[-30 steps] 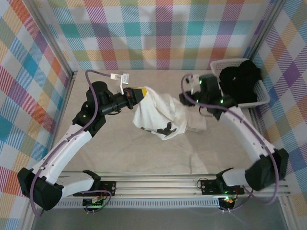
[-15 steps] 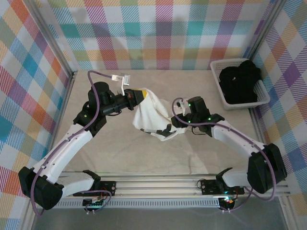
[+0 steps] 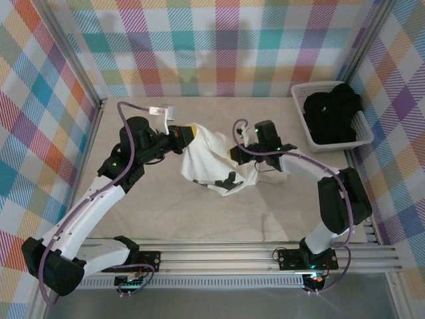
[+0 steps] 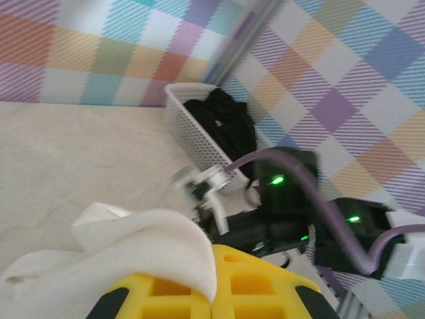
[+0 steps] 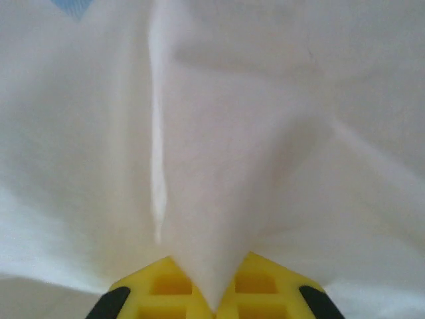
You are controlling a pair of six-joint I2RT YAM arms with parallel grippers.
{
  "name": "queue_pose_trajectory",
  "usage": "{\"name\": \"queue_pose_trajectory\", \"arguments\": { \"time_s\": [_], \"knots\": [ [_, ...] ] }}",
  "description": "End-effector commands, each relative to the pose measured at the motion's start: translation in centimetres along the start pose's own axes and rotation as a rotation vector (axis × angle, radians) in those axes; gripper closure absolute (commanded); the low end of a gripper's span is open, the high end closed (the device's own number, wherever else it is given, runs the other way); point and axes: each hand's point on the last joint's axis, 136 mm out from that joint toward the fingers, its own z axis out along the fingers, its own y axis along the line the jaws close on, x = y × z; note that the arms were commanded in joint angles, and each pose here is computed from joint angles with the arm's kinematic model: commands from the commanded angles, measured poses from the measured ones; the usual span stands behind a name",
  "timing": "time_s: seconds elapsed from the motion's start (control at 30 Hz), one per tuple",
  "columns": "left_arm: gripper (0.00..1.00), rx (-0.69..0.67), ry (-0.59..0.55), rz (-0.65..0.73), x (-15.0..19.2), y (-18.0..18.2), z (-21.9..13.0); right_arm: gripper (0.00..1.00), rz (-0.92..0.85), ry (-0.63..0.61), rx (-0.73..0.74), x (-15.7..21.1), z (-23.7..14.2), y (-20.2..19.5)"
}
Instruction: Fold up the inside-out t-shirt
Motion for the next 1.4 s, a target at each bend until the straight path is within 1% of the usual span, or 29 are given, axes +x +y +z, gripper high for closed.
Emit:
{"name": "queue_pose_trajectory", "arguments": {
  "time_s": [0.0,0.03,0.1,0.2,0.3,0.37,0.4,0.47,0.53,0.6,0.63,0.67,0.73,0.8,0.83,0.93,0.97,1.0,1.03,1.1,1.13,1.17,1.23,1.27,1.37],
  "knots": [
    [1.0,-0.176,-0.086,0.035,-1.5,2.5,-2.1,0.99,-0.044,-0.239,-0.148,-7.9,-9.1,4.9],
    [1.0,-0.197,-0.111,0.045,-1.9,2.8,-2.7,0.99,-0.066,-0.289,-0.179,-9.2,-11.6,6.5],
    [1.0,-0.207,-0.159,0.054,-2.5,2.9,-3.5,0.98,-0.124,-0.341,-0.248,-10.9,-15.5,10.0],
    [1.0,-0.188,-0.212,0.035,-3.3,2.3,-4.3,0.97,-0.198,-0.375,-0.328,-12.4,-19.7,14.3],
    [1.0,-0.165,-0.231,0.032,-3.8,1.5,-5.1,0.97,-0.246,-0.406,-0.364,-13.8,-22.7,16.7],
    [1.0,-0.202,-0.257,0.032,-4.1,1.9,-6.0,0.97,-0.262,-0.415,-0.368,-14.3,-23.8,17.5],
    [1.0,-0.248,-0.277,0.026,-4.3,2.6,-6.6,0.97,-0.266,-0.416,-0.367,-14.4,-24.1,17.6],
    [1.0,-0.373,-0.299,-0.003,-4.1,4.7,-7.8,0.97,-0.253,-0.404,-0.368,-14.3,-23.9,17.1],
    [1.0,-0.53,-0.292,-0.017,-3.4,7.5,-8.8,0.97,-0.209,-0.372,-0.367,-13.9,-22.8,15.9],
    [1.0,-0.661,-0.211,-0.005,-1.3,10.3,-8.8,0.97,-0.174,-0.335,-0.403,-13.3,-21.5,15.2],
    [1.0,-0.706,-0.175,0.001,-0.4,11.3,-8.6,0.97,-0.151,-0.315,-0.431,-12.9,-20.7,14.9],
    [1.0,-0.745,-0.13,0.005,0.6,12.4,-8.1,0.98,-0.128,-0.299,-0.458,-12.7,-20.1,14.7],
    [1.0,-0.776,-0.047,0.011,2.5,13.8,-6.7,0.98,-0.081,-0.269,-0.506,-12.2,-18.8,14.1],
    [0.95,-0.778,0.032,0.015,4.1,14.8,-5.1,0.99,-0.038,-0.237,-0.528,-11.5,-17.3,13.6],
    [0.91,-0.774,0.074,0.014,4.9,15.2,-4.2,0.99,-0.021,-0.222,-0.538,-11.0,-16.5,13.3],
    [0.74,-0.782,0.184,-0.001,7.1,16.2,-2.5,0.99,0.044,-0.171,-0.567,-9.7,-14.1,12.6],
    [0.67,-0.788,0.205,-0.013,7.8,16.4,-2.4,1.0,0.066,-0.158,-0.568,-9.3,-13.4,12.2],
    [0.61,-0.781,0.21,-0.018,8.3,16.2,-2.4,1.0,0.081,-0.15,-0.565,-8.9,-12.9,11.8],
    [0.55,-0.738,0.209,-0.019,9.0,15.3,-2.0,1.0,0.096,-0.144,-0.561,-8.6,-12.5,11.4],
    [0.45,-0.582,0.193,-0.04,10.3,12.7,-1.1,1.0,0.114,-0.131,-0.553,-8.1,-11.9,10.9],
    [0.42,-0.459,0.183,-0.072,10.9,10.8,-0.4,1.0,0.119,-0.126,-0.547,-7.9,-11.6,10.6],
    [0.4,-0.336,0.176,-0.107,11.4,8.9,0.4,1.0,0.121,-0.121,-0.544,-7.7,-11.4,10.5],
    [0.38,-0.14,0.194,-0.135,12.5,5.8,1.7,1.0,0.126,-0.113,-0.534,-7.4,-11.2,10.2],
    [0.38,-0.083,0.217,-0.135,13.2,4.8,2.3,1.0,0.131,-0.11,-0.531,-7.3,-11.0,10.1],
    [0.37,0.02,0.305,-0.11,14.8,3.1,4.0,1.0,0.132,-0.109,-0.524,-7.4,-10.9,9.9]
  ]
}}
